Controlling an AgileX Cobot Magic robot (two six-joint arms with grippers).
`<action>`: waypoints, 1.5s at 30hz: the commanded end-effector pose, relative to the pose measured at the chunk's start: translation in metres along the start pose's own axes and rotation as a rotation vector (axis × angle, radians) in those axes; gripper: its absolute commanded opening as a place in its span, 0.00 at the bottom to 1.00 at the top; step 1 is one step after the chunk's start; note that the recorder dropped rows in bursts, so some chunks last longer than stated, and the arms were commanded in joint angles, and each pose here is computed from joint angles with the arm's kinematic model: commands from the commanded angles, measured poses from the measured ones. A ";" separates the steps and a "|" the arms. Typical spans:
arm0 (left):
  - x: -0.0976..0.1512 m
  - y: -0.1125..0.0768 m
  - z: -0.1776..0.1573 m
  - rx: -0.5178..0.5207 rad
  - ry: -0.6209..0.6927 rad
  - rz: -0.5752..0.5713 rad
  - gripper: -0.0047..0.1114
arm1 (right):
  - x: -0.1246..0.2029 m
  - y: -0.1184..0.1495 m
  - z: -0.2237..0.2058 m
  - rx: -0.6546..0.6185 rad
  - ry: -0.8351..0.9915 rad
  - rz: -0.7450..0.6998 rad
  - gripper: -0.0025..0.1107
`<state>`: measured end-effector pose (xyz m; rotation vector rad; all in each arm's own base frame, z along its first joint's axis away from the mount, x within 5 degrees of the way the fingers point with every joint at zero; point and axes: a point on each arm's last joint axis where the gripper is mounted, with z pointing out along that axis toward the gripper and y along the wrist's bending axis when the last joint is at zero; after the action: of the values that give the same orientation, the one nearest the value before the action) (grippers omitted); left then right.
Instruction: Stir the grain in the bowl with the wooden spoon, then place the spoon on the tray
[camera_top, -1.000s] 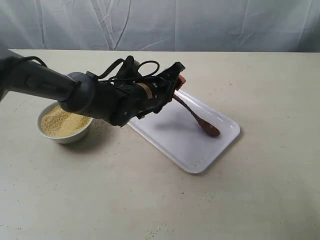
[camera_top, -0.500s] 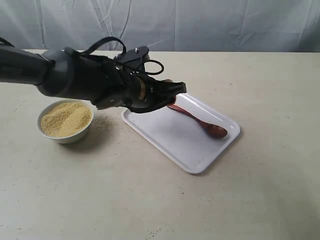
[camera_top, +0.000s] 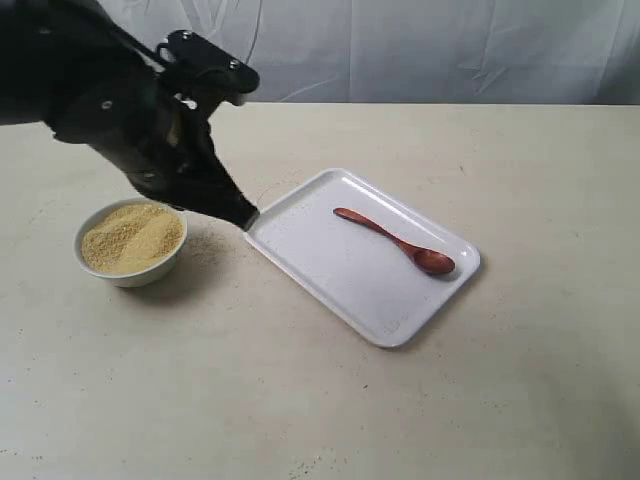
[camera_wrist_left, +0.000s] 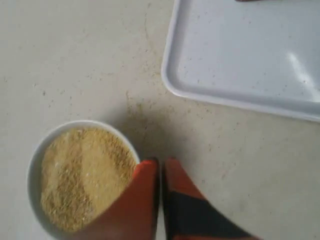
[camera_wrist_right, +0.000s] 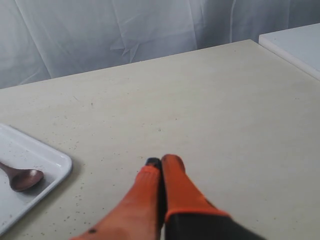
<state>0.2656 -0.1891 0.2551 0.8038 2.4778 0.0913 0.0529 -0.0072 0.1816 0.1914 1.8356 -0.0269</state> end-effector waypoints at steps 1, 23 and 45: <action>0.038 0.039 -0.015 -0.038 0.038 -0.129 0.04 | 0.000 0.000 0.000 -0.004 -0.010 -0.004 0.02; 0.185 0.043 -0.149 0.121 -0.443 -0.456 0.04 | 0.000 0.000 0.000 -0.004 -0.010 -0.004 0.02; 0.262 0.036 -0.095 -0.295 -0.794 -0.533 0.04 | 0.000 0.000 0.000 -0.004 -0.010 -0.004 0.02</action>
<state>0.0611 -0.0067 0.2393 0.0222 1.8589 -0.1052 0.0529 -0.0072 0.1816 0.1914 1.8356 -0.0269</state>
